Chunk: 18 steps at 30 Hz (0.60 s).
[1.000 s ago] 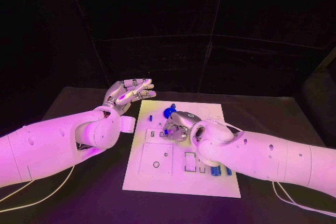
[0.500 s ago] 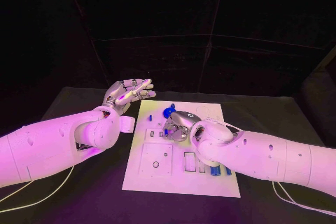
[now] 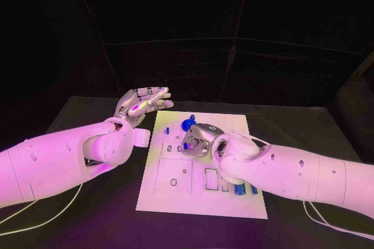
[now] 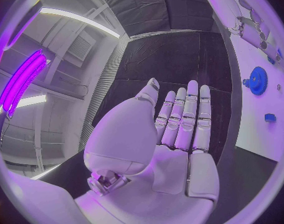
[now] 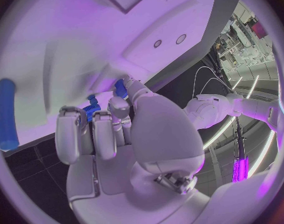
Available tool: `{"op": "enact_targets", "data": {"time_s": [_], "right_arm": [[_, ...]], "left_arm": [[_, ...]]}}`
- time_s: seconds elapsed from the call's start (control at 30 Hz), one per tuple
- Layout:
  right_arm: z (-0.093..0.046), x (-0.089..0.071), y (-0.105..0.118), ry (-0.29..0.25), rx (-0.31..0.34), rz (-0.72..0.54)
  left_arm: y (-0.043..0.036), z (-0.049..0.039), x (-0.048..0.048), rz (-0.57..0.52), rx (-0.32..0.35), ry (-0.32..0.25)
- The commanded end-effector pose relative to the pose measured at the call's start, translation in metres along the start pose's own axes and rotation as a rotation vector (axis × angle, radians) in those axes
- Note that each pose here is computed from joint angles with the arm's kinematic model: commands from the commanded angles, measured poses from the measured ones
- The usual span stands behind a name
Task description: Assemble the parts on the task board
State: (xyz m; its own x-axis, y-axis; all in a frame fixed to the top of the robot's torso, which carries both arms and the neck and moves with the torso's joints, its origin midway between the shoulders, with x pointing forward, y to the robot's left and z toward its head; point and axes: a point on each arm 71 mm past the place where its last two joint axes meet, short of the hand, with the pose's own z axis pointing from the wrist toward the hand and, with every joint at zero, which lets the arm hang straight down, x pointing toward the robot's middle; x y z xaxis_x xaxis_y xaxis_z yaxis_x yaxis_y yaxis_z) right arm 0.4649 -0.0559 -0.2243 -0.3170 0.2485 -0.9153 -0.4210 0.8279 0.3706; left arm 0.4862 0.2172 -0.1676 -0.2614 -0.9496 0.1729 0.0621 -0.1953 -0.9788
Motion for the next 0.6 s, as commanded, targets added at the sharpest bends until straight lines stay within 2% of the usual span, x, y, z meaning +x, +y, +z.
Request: {"op": "enact_targets", "data": {"time_s": [0.03,0.6], "right_arm": [[0.0000,0.0028,-0.0013,0.020,0.015,-0.016],[0.0002,0.0021,-0.0016,0.010,0.021,-0.017]], "left_arm": [[-0.0013,0.0005,0.0013,-0.004,0.007,0.011],[-0.0012,0.0006,0.0012,-0.003,0.006,0.010]]}}
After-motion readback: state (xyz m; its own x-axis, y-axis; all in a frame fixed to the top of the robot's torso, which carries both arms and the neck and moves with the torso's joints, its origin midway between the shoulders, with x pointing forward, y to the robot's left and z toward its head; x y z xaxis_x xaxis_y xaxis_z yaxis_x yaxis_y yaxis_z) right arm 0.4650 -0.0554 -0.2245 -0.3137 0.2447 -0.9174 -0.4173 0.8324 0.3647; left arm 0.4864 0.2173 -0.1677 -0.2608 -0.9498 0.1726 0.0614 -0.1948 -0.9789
